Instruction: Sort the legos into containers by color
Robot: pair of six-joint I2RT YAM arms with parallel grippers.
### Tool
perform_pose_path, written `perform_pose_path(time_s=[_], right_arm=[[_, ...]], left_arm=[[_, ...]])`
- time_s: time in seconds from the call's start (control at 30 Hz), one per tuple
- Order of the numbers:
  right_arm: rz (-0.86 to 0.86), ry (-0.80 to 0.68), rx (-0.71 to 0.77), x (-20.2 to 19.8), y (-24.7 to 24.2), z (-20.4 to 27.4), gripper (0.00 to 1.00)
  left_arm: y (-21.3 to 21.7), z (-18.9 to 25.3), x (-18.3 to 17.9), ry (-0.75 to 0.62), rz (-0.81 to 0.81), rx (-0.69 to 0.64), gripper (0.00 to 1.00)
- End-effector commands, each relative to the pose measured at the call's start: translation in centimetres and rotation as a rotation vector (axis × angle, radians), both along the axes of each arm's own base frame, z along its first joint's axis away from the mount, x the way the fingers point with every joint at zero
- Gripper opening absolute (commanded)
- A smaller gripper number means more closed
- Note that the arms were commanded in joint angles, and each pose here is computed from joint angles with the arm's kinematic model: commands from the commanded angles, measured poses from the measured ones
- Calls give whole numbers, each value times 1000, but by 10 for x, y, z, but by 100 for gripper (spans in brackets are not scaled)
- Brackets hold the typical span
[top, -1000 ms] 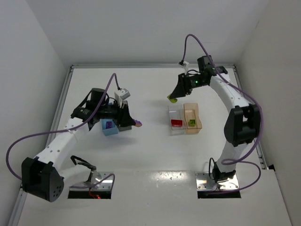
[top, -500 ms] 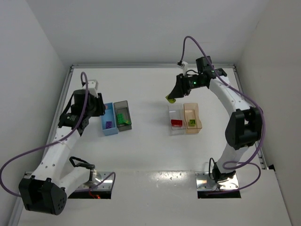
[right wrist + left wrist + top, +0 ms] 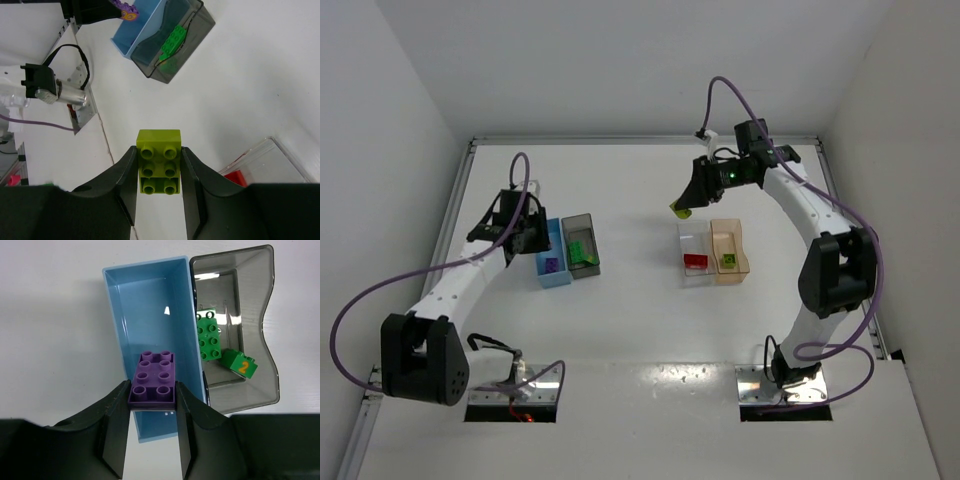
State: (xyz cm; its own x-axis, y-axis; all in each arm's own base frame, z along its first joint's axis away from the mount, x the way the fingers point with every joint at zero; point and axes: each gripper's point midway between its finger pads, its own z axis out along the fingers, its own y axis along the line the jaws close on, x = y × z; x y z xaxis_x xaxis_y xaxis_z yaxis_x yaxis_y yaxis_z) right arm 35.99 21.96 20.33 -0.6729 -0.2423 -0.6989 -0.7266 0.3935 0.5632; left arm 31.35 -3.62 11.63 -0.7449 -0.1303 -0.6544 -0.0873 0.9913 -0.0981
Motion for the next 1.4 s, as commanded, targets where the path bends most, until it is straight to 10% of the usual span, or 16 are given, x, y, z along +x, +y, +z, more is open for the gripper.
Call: perform_pose_path(time_s=[0.0,0.37,0.83,1.37], right_arm=[[16,-22,23,0,5,5,7],[-36,-36,-30,3,-9,-6,7],[-377,-105,-378,-2,-116,-41,7],[-454,-3,-455,10,-139,-103,9]], left_arm=[[2,17,15,-58,45,-28,21],[-7,22,17,-77,10,-68,88],[-53,124,33,-326,-276,-148,88],[-62,119,49,-297,-339,-127,91]])
